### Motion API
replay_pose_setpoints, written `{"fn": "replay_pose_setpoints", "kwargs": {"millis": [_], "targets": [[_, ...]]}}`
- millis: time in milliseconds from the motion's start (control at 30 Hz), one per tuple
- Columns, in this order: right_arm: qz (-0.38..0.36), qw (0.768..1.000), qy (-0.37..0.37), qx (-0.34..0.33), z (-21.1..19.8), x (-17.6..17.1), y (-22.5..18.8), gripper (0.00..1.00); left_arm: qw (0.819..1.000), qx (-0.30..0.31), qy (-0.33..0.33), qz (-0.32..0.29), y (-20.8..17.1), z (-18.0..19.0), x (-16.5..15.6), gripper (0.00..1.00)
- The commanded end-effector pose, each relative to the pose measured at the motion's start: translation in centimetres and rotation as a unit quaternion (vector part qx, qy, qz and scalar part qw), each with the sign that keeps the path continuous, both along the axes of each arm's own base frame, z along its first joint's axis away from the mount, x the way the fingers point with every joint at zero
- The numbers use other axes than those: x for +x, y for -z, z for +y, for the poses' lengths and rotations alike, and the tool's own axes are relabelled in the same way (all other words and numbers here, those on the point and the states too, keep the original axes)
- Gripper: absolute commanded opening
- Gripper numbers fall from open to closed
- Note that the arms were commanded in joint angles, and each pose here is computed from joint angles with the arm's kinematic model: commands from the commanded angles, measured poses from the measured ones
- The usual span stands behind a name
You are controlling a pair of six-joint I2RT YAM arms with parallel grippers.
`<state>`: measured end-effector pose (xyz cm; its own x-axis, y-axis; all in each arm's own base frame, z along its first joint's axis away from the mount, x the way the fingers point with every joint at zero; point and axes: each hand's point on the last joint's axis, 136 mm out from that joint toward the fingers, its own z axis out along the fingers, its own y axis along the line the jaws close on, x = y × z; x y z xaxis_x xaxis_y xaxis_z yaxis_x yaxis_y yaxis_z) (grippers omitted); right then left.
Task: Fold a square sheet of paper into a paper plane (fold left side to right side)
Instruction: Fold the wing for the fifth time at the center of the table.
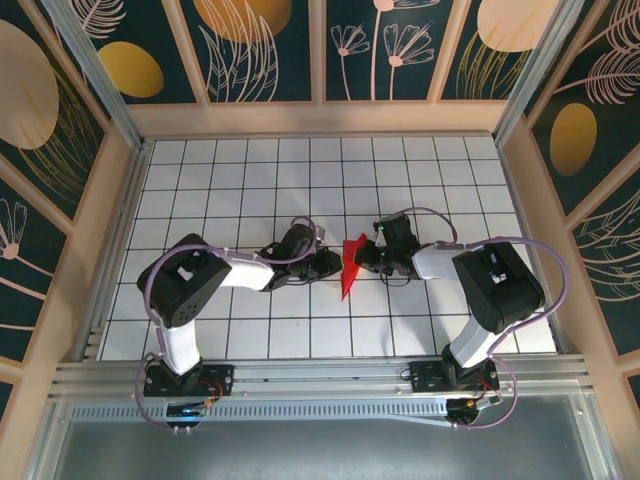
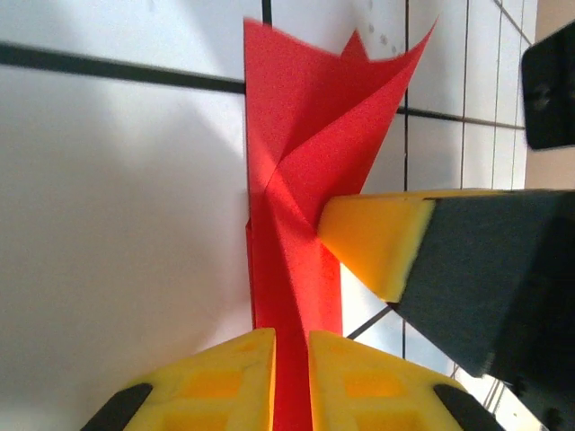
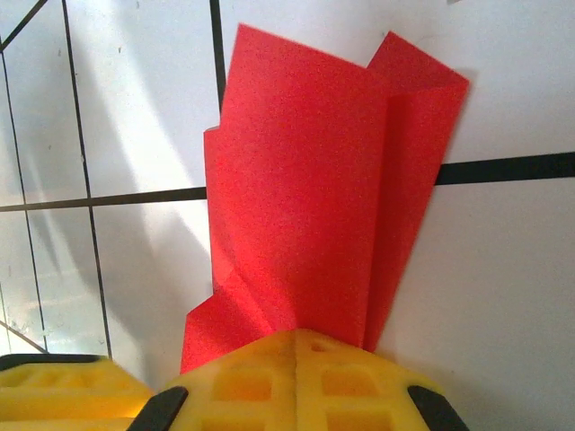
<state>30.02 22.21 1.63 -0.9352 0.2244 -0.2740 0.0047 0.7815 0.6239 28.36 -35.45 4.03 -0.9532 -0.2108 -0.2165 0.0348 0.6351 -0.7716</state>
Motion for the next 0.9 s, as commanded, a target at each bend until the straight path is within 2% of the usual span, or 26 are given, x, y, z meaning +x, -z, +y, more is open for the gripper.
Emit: {"fn": "replay_pose_setpoints", "kwargs": {"millis": [0, 200, 333, 867], "targets": [[0.064, 0.997, 0.002, -0.051, -2.0, -3.2, 3.5, 0.00, 0.999, 0.021, -0.011, -0.023, -2.0, 1.3, 0.4, 0.16], [0.059, 0.997, 0.000, -0.049, -1.8, -3.0, 3.2, 0.00, 0.999, -0.023, 0.025, -0.030, -5.4, -0.3, -0.4, 0.05], [0.058, 0.997, 0.000, -0.047, -1.8, -2.9, 3.1, 0.00, 0.997, -0.046, 0.054, -0.032, -7.0, -2.3, -1.0, 0.02], [0.056, 0.997, -0.003, -0.046, -1.6, -2.9, 3.1, 0.00, 0.997, -0.012, 0.070, 0.025, -1.5, -3.5, -2.8, 0.01]]}}
